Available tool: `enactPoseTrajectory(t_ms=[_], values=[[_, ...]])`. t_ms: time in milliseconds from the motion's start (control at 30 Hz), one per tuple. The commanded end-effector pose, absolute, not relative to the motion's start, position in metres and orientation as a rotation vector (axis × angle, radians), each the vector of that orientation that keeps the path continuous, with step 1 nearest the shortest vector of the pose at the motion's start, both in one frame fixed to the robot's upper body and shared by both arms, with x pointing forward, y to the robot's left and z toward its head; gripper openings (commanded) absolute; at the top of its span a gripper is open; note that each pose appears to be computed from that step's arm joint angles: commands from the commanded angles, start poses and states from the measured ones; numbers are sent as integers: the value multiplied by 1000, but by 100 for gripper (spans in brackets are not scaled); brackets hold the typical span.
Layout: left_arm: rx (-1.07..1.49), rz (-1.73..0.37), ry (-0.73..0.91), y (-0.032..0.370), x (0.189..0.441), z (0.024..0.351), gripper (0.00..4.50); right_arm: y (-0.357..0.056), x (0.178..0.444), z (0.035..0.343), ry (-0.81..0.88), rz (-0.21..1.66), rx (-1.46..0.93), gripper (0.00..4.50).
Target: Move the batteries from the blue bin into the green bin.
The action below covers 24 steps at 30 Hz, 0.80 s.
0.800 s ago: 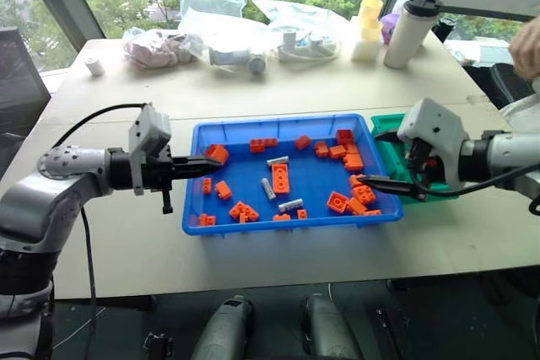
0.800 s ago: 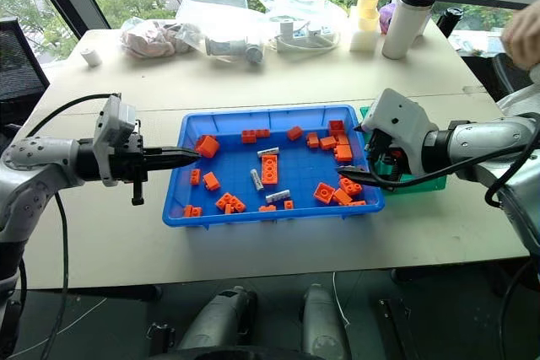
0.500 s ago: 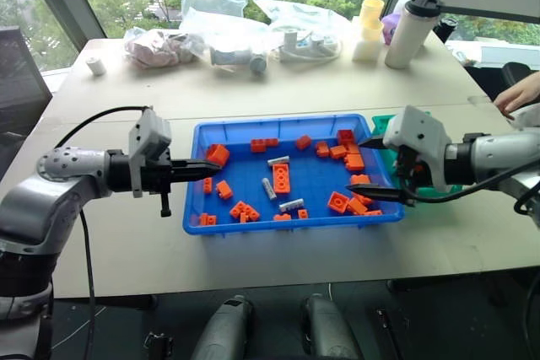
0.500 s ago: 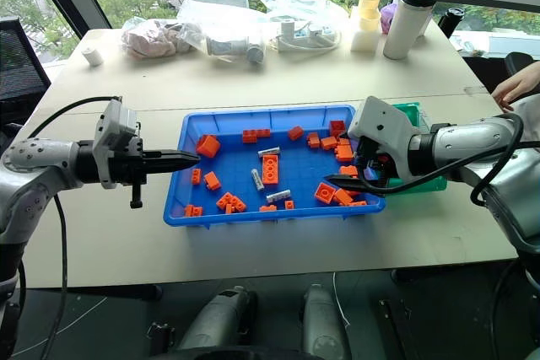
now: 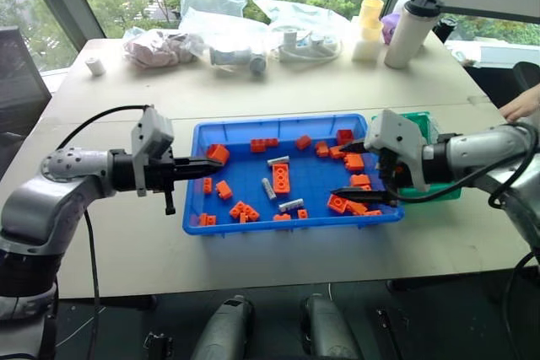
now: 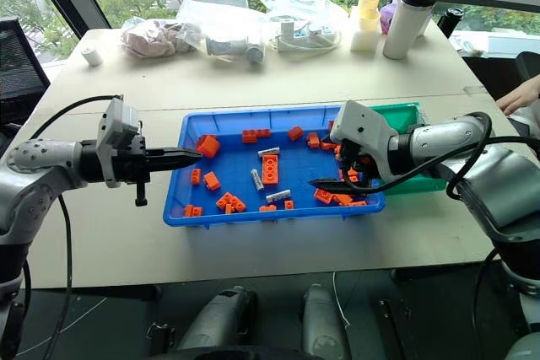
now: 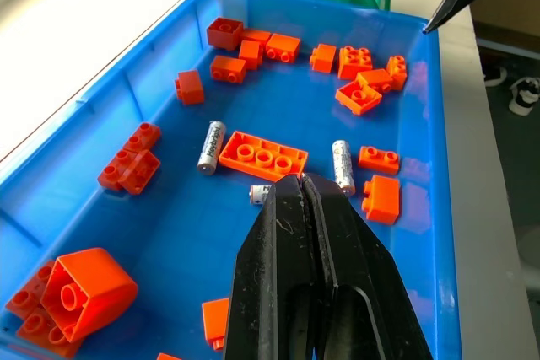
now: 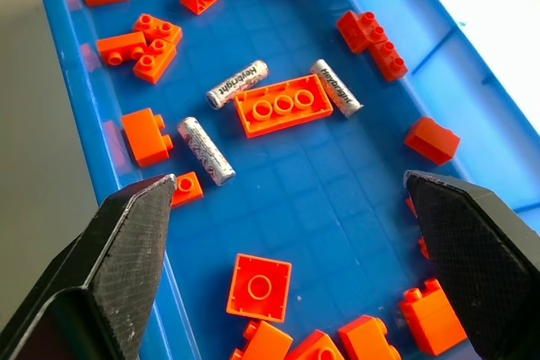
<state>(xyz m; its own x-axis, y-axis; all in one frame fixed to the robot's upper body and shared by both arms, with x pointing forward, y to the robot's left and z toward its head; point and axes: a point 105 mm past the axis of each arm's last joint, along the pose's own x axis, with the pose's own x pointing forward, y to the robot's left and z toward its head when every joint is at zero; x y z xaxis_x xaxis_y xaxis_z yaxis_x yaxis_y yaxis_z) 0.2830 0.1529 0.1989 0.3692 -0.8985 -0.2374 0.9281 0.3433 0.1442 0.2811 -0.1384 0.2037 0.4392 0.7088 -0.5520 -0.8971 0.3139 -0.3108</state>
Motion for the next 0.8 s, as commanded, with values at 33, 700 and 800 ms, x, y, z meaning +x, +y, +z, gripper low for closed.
enactPoseTrajectory(t_ms=[33, 700, 800], values=[[303, -1180, 74, 153, 282, 211, 0, -125, 286, 208, 295, 1143, -682, 447], [307, -1118, 57, 151, 277, 205, 0, -74, 321, 142, 457, 1370, -812, 447], [306, -1108, 54, 151, 276, 204, 0, -71, 323, 134, 472, 1374, -837, 447]])
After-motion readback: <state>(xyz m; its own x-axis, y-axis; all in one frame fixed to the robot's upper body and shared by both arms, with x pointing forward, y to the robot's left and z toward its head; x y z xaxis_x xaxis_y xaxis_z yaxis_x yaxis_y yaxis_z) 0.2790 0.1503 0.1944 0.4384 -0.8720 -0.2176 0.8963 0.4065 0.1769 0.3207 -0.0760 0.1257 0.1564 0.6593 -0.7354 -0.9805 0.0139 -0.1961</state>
